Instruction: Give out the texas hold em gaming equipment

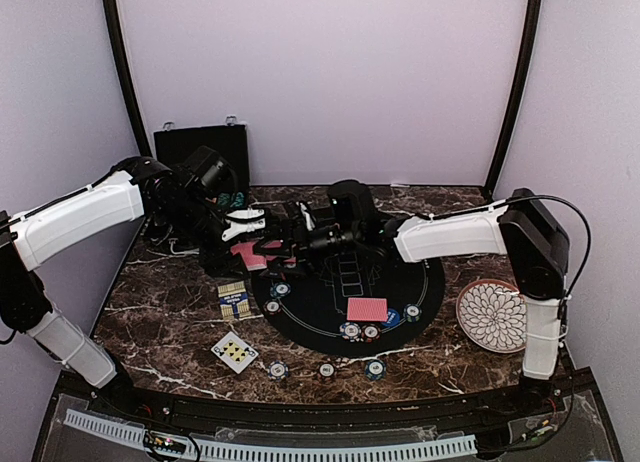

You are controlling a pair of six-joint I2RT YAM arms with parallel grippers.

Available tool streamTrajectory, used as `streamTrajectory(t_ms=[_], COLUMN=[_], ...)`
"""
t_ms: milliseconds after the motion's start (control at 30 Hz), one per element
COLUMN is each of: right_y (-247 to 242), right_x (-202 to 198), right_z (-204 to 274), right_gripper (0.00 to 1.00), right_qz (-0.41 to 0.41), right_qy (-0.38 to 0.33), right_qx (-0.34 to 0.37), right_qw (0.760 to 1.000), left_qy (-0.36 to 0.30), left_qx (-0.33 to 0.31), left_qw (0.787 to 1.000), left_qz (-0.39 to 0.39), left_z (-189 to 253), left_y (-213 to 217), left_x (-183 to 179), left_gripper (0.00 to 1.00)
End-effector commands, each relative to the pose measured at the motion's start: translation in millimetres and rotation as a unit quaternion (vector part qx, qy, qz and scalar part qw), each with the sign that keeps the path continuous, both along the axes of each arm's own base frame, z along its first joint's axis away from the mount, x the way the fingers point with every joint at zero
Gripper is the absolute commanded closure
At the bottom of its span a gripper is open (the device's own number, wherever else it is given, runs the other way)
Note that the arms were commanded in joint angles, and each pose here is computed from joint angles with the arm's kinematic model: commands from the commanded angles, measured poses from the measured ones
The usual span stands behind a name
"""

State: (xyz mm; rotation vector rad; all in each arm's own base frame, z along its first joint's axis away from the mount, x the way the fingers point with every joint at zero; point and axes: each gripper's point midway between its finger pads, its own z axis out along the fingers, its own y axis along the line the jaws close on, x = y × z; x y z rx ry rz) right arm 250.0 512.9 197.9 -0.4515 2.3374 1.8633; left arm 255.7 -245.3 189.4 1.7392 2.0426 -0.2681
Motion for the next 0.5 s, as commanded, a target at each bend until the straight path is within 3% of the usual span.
streamTrajectory(t_ms=[0,467], right_y=[13.2,35.0], right_x=[1.6,-8.6], right_z=[16.0,3.9], right_gripper=[0.25,0.23], right_qz=[0.011,0.053], right_qy=[-0.012,0.004], right_qx=[0.026,0.020], right_qw=[1.000,0.998], left_qy=[-0.007,-0.004], left_qx=[-0.020,-0.020], left_qw=[1.000,1.000], left_qz=[-0.002,-0.002], left_z=[8.7,9.5], left_y=[-2.4,-2.8], left_x=[-2.4,-2.6], left_gripper=[1.00,1.00])
